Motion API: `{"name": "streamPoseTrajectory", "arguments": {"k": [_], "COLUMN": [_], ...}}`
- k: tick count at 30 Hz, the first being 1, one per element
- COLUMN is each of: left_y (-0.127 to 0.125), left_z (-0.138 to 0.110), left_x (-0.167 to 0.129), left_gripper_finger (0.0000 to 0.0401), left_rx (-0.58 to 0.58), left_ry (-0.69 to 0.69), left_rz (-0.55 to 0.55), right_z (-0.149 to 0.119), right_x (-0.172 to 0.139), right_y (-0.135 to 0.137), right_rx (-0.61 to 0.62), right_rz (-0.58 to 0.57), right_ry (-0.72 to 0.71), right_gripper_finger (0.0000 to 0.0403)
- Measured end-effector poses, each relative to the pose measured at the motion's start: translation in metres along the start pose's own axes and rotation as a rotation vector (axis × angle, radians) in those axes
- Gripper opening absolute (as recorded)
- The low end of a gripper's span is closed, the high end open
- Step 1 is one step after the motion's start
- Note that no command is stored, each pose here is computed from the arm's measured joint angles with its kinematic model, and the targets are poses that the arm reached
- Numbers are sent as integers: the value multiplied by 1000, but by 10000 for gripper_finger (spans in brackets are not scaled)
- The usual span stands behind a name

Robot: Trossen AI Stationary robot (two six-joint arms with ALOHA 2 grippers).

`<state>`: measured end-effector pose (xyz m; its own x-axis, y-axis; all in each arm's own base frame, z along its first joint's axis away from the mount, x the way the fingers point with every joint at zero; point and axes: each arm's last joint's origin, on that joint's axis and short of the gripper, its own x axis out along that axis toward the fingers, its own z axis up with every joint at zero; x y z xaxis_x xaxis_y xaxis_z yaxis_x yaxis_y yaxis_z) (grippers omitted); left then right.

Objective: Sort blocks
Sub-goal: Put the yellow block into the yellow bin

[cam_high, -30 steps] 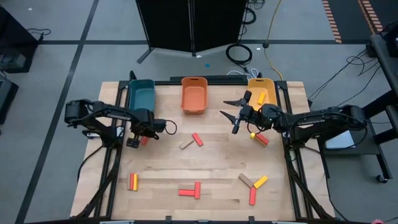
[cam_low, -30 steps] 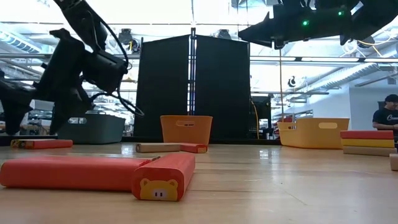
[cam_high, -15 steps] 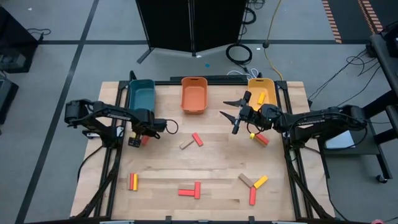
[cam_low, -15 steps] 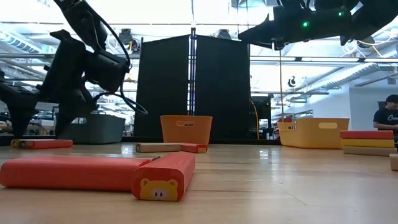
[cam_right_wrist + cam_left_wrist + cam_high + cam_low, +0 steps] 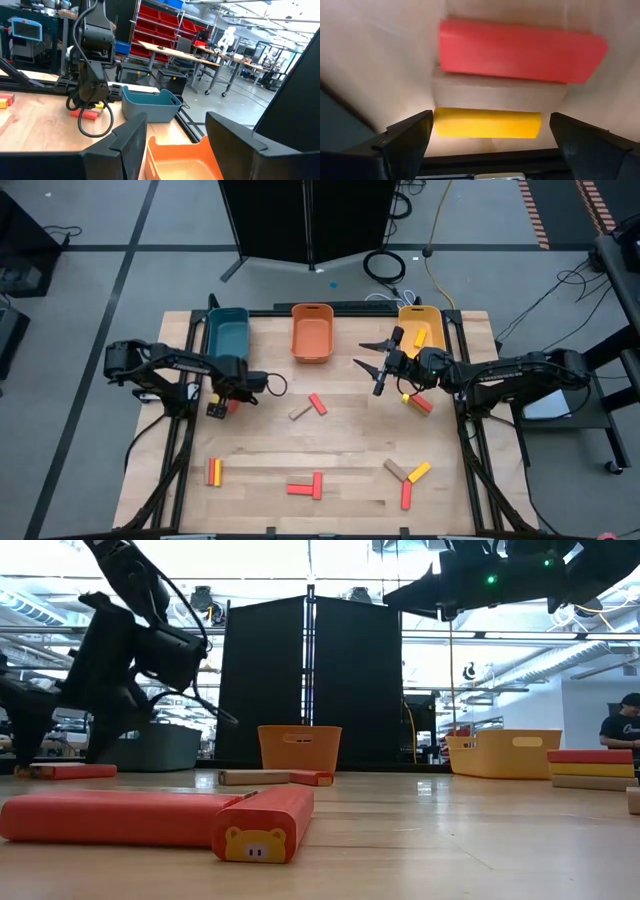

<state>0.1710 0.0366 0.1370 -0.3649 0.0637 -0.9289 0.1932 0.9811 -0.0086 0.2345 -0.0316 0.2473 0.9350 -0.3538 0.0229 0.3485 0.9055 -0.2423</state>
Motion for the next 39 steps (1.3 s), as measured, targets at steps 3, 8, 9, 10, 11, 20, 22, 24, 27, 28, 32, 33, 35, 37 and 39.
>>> {"name": "streamPoseTrajectory", "arguments": {"k": [3,8,9,10,11,20,22,24,27,28,32,33,35,37,39], "left_y": [-2,-1,-1,-1,-1,-1,-1,-1,-1,-1,-1,-1,-1,-1,-1], "left_z": [-3,-2,-2,-2,-2,0,0,0,0,0,-1,0,1,1,3], "left_x": [5,5,5,5,5,8,8,7,7,7,7,8,9,11,13], "left_gripper_finger": [400,400,400,400,400,400,400,400,400,400,400,400,400,400,400], "left_rx": [15,14,14,14,14,16,4,-5,-7,-8,-10,-10,-9,-7,-5], "left_ry": [21,14,13,13,12,35,37,41,42,42,45,49,58,74,87], "left_rz": [-7,-2,-2,-1,-2,-20,-11,0,2,3,1,-3,-19,-41,-53], "right_z": [-1,-1,-1,-1,-1,-2,-3,-2,-3,-3,-3,-3,-3,-3,-3], "right_x": [0,0,0,0,0,0,0,0,0,0,0,0,0,0,0], "right_y": [0,0,0,0,0,1,1,1,1,1,1,1,1,1,1], "right_rx": [-2,-3,-2,-3,-3,-7,-7,-8,-11,-11,-11,-11,-12,-12,-12], "right_rz": [1,1,1,2,2,6,6,6,6,6,6,6,6,7,7], "right_ry": [7,8,8,8,9,23,25,25,25,25,26,26,28,28,29], "right_gripper_finger": [199,199,199,199,199,199,199,199,199,199,199,199,199,199,199]}}
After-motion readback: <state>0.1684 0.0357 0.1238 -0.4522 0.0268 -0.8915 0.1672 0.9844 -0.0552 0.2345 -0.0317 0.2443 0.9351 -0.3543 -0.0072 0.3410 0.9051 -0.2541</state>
